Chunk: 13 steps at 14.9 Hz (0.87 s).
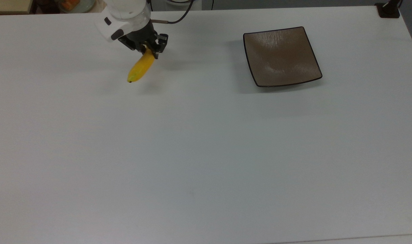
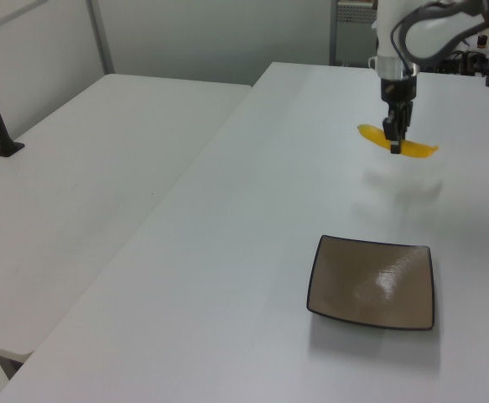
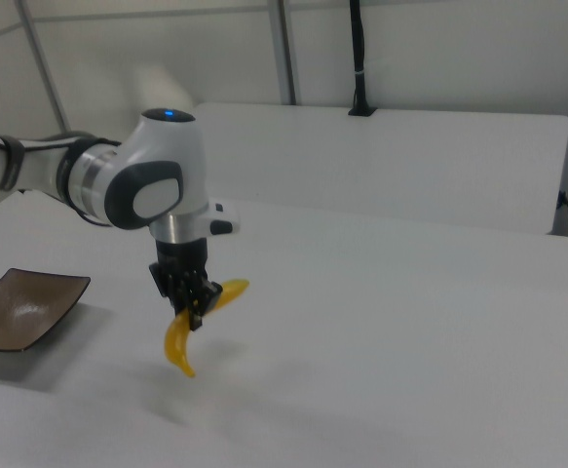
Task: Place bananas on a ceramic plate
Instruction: 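Lift the banana and carry it toward the brown square plate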
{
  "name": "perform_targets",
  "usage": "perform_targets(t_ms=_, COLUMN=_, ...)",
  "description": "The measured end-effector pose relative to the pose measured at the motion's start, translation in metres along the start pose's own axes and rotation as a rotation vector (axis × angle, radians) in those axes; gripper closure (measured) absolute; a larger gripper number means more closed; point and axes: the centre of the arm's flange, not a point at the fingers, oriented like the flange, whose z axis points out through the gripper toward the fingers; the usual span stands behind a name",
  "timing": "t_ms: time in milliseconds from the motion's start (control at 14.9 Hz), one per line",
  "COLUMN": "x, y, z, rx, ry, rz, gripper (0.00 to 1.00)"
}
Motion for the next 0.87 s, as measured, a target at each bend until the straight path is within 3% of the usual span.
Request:
perform_targets(t_ms=134, x=0.003, y=-0.027, z=-0.015, rx=0.031, ry=0.009, rz=-0.017, gripper=0.69)
perform_targets(t_ms=402, x=-0.002, y=-0.106, z=-0.039, rx=0.042, ry=0.041, rz=-0.044, gripper=0.69)
perform_targets(t_ms=872, x=-0.049, y=-0.253, z=-0.029, rx=0.034, ry=0.035, rz=-0.144, gripper=0.69)
